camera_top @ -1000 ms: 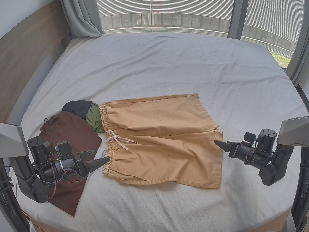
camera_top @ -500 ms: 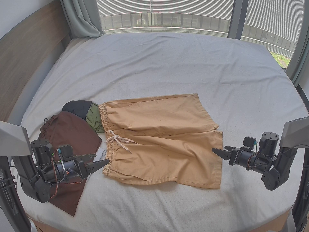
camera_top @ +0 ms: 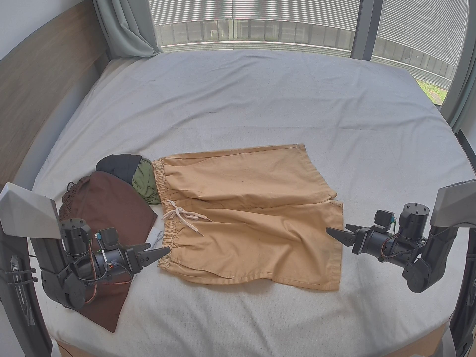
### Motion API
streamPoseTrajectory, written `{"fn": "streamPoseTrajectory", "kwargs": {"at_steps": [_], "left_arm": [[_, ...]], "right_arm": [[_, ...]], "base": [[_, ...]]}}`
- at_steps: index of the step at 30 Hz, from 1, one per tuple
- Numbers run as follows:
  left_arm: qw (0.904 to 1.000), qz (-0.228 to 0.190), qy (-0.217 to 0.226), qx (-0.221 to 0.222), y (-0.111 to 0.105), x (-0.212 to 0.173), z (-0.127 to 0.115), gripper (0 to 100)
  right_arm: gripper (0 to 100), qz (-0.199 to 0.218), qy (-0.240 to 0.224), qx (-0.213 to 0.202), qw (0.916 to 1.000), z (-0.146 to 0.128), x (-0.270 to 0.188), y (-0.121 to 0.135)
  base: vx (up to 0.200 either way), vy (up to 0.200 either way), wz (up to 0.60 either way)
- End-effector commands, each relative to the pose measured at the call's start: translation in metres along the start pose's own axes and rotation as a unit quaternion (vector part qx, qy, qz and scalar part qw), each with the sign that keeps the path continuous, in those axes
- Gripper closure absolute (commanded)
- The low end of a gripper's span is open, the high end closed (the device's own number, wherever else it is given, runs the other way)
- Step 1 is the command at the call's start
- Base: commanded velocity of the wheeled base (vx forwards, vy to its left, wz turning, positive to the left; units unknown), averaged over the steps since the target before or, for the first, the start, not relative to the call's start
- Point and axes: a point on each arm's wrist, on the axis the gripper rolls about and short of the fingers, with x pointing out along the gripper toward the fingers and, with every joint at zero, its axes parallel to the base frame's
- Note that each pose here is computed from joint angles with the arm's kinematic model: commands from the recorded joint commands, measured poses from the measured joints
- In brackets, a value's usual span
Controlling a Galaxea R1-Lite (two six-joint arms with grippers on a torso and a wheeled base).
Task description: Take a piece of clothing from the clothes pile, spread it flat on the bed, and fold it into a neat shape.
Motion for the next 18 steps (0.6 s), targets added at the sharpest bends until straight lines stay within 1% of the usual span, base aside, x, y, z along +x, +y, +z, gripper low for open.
{"fn": "streamPoseTrajectory", "kwargs": {"at_steps": [1, 12, 18], "left_arm": [[0.9997, 0.004, 0.011, -0.022, 0.006, 0.004, -0.008, 0], [0.9987, 0.011, 0.028, -0.040, 0.023, 0.017, -0.023, 0], [0.9983, 0.018, 0.033, -0.044, 0.026, 0.021, -0.029, 0]], "right_arm": [[0, 0.000, 0.002, 0.001, 1.0000, -0.001, 0.000, -0.001], [0, -0.001, 0.001, 0.002, 1.0000, -0.001, 0.001, -0.001], [0, -0.002, 0.000, 0.002, 1.0000, -0.001, 0.001, -0.001]], "base": [[0.000, 0.000, 0.00], [0.000, 0.000, 0.00], [0.000, 0.000, 0.00]]}}
